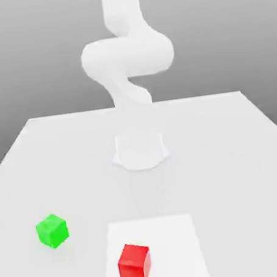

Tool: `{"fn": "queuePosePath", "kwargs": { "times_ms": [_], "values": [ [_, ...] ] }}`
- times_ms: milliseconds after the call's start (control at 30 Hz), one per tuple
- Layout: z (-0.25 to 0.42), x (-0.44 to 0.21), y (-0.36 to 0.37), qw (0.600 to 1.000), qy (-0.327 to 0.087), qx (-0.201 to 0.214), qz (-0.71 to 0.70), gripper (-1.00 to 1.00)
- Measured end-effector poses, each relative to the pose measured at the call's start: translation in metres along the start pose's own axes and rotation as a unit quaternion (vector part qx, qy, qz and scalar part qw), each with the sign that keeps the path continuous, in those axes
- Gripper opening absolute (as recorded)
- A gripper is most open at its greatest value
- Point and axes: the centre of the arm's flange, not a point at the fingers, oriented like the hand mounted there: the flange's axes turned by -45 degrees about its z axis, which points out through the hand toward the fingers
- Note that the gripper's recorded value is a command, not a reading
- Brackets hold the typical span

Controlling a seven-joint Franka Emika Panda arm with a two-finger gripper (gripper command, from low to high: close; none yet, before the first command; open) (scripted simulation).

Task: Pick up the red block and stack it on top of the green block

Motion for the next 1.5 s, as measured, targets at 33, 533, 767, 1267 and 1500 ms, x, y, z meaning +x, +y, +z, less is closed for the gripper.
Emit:
{"fn": "queuePosePath", "kwargs": {
  "times_ms": [33, 533, 767, 1267, 1500],
  "values": [
    [0.023, -0.002, 0.001, 1.0, -0.016, -0.003, 0.005, 0.0],
    [0.3, -0.129, 0.029, 0.966, -0.24, -0.042, 0.085, 0.0],
    [0.385, -0.236, 0.04, 0.932, -0.337, -0.055, 0.123, 0.0],
    [0.426, -0.277, 0.042, 0.927, -0.349, -0.057, 0.128, -1.0],
    [0.368, -0.259, 0.102, 0.9, -0.338, -0.107, 0.255, -1.0]
  ]
}}
